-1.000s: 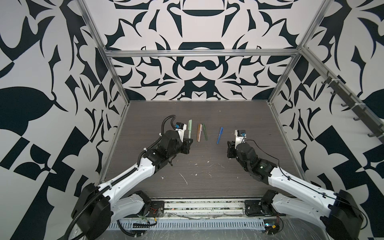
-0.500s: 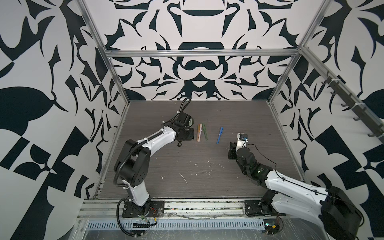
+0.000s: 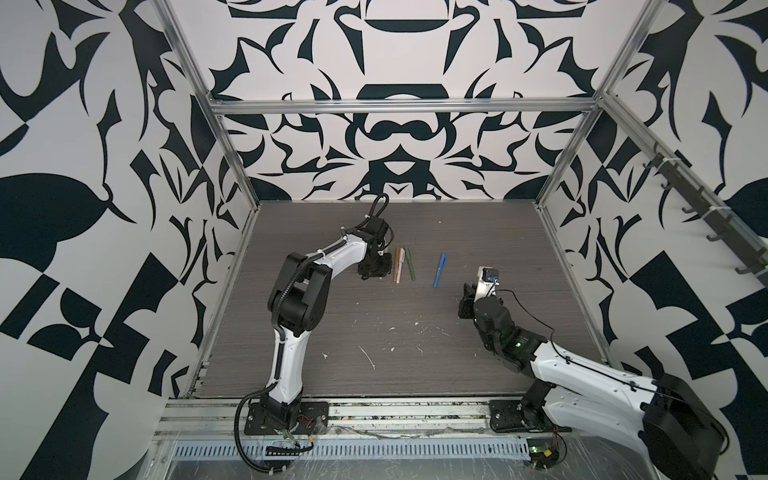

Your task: Insert the pens into the pen caps

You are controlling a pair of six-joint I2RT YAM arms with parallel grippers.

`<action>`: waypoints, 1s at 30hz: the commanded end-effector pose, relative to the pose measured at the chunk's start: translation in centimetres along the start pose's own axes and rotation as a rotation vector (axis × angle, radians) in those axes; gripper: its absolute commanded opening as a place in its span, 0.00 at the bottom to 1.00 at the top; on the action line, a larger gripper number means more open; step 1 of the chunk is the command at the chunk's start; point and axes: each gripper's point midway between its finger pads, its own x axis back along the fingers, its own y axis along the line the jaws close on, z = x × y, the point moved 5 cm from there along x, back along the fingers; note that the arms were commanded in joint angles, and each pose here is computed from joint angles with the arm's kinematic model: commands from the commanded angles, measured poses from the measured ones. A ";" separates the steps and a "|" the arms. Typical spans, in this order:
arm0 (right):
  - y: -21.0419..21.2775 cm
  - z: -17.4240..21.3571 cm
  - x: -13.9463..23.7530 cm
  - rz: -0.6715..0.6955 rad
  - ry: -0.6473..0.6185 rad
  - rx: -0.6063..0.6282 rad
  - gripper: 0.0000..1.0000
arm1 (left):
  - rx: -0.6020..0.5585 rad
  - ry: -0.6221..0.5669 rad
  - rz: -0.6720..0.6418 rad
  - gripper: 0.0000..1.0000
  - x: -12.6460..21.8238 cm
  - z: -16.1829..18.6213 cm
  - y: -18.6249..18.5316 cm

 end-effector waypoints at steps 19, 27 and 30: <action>0.4 -0.7 -0.3 0.005 -0.015 -0.023 0.25 | -0.002 0.085 0.033 0.28 0.3 -0.4 -0.5; 0.4 -0.6 -0.4 0.006 -0.013 -0.014 0.25 | -0.072 -0.149 0.125 0.34 9.6 -0.9 -2.7; 0.4 -0.5 -0.5 0.003 -0.012 -0.008 0.26 | -0.102 -0.277 0.147 0.37 14.1 0.0 -3.0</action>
